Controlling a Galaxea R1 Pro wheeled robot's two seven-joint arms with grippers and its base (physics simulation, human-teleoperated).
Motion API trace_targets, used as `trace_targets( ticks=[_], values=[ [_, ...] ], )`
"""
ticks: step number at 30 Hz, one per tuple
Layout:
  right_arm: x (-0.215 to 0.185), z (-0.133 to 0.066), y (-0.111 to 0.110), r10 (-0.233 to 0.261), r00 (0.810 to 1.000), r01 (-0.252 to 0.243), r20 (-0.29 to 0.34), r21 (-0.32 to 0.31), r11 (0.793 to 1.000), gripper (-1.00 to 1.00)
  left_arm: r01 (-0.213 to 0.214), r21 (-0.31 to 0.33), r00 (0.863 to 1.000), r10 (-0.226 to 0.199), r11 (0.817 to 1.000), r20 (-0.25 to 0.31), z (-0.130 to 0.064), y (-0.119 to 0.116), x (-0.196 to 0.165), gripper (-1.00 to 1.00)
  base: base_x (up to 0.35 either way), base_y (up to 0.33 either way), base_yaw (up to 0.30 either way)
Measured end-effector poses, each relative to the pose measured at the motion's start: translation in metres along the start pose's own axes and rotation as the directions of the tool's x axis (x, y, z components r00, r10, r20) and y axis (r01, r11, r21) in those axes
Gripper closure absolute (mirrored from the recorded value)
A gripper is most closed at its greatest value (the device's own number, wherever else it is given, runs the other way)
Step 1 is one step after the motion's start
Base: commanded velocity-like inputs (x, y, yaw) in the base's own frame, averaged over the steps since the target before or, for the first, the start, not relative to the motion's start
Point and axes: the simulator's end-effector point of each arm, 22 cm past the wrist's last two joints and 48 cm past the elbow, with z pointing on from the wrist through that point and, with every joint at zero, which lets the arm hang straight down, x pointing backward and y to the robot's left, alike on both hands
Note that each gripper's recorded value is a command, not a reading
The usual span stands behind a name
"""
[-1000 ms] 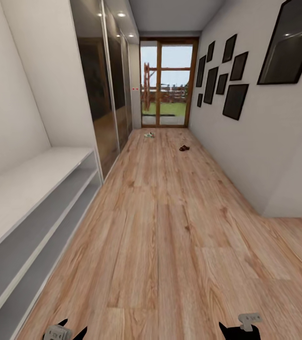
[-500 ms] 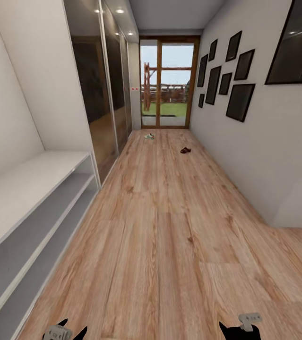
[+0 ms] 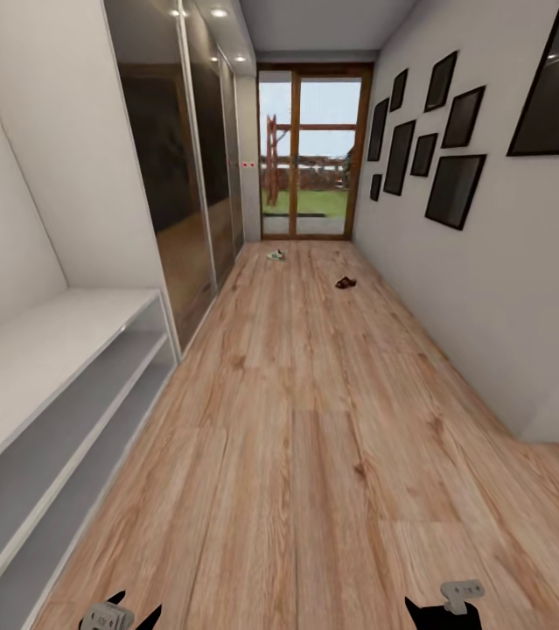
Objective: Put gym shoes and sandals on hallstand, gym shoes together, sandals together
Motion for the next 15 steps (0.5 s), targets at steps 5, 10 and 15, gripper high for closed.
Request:
trace_targets(
  ticks=[5, 10, 15],
  values=[
    [0.0001, 0.0000, 0.0002, 0.000, 1.000, 0.000, -0.001, 0.000, 1.000, -1.00, 0.000, 0.000, 1.000, 0.000, 1.000, 0.000, 0.0000, -0.0001, 0.0000, -1.00, 0.337, 0.000, 0.000],
    [0.0001, 0.0001, 0.0004, 0.000, 1.000, 0.000, -0.001, -0.001, 1.000, -1.00, 0.000, 0.000, 1.000, 0.000, 1.000, 0.000, 0.0000, -0.0001, 0.0000, -1.00, 0.337, 0.000, 0.000],
    [0.0001, 0.0000, 0.0003, 0.000, 1.000, 0.000, -0.001, 0.000, 1.000, -1.00, 0.000, 0.000, 1.000, 0.000, 1.000, 0.000, 0.0000, -0.0001, 0.0000, -1.00, 0.337, 0.000, 0.000]
  ],
)
